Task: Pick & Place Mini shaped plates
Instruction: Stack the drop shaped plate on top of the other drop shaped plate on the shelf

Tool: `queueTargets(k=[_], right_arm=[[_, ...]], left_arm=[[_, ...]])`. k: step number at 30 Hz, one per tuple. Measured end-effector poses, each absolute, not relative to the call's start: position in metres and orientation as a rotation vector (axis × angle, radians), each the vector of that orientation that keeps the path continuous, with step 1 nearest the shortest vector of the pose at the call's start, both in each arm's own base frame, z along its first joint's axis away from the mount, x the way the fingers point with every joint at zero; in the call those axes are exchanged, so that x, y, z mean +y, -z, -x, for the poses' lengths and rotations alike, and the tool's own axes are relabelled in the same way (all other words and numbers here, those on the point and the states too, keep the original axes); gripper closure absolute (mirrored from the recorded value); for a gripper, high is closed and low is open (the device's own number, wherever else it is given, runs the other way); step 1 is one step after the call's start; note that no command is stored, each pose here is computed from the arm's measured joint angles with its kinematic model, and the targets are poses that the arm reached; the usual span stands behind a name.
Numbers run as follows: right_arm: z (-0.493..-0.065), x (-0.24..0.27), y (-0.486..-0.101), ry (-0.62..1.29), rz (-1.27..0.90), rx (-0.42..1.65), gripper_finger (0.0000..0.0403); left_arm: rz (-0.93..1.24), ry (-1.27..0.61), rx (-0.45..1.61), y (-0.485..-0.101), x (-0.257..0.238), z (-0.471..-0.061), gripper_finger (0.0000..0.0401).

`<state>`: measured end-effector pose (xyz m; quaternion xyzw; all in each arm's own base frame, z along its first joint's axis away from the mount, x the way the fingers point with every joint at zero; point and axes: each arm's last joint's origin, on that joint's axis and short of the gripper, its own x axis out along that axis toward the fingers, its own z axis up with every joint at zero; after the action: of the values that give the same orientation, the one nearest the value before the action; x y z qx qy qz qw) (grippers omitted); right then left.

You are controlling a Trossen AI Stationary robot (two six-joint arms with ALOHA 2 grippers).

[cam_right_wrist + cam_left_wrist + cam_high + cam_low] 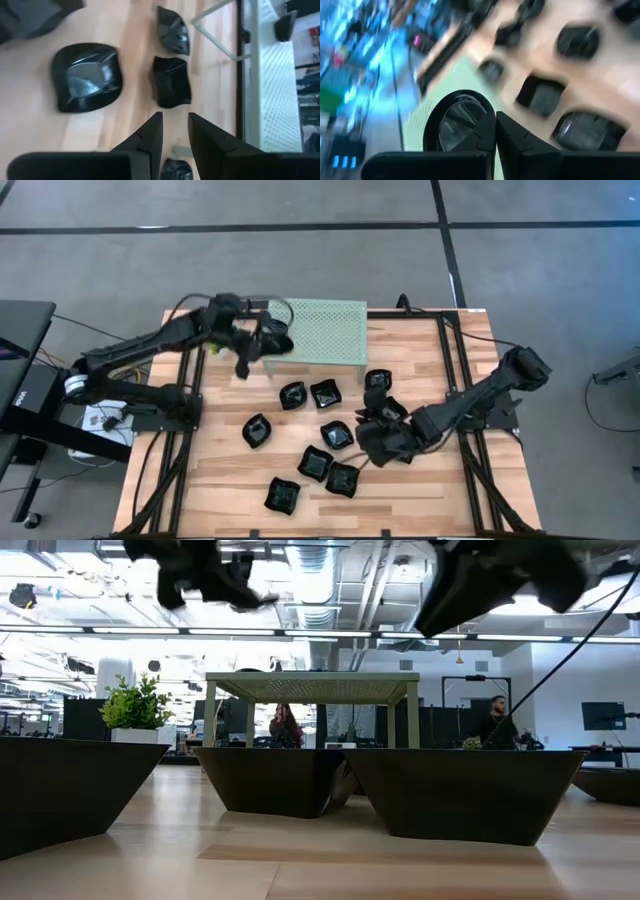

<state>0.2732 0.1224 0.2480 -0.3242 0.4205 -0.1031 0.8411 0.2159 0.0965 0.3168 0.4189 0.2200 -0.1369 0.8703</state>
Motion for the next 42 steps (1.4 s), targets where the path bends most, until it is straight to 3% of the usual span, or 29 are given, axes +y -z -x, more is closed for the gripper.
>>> queueTargets(k=[5, 9, 21, 42], right_arm=[[-0.282, 0.104, -0.248, 0.269, 0.65, 0.909, 0.0317], [-0.287, 0.089, -0.248, 0.288, 0.612, 0.936, 0.0317], [-0.292, 0.073, -0.247, 0.281, 0.55, 0.969, 0.0317], [-0.291, 0.074, -0.247, 0.278, 0.551, 0.968, 0.0317]], left_arm=[[-0.724, 0.158, 0.574, -0.294, 0.144, -0.218, 0.0395], [-0.772, 0.169, 0.607, -0.279, 0.161, -0.224, 0.0394], [-0.656, 0.076, 0.634, -0.281, 0.181, -0.216, 0.0394], [-0.535, 0.105, 0.636, -0.277, 0.181, -0.211, 0.0394]])
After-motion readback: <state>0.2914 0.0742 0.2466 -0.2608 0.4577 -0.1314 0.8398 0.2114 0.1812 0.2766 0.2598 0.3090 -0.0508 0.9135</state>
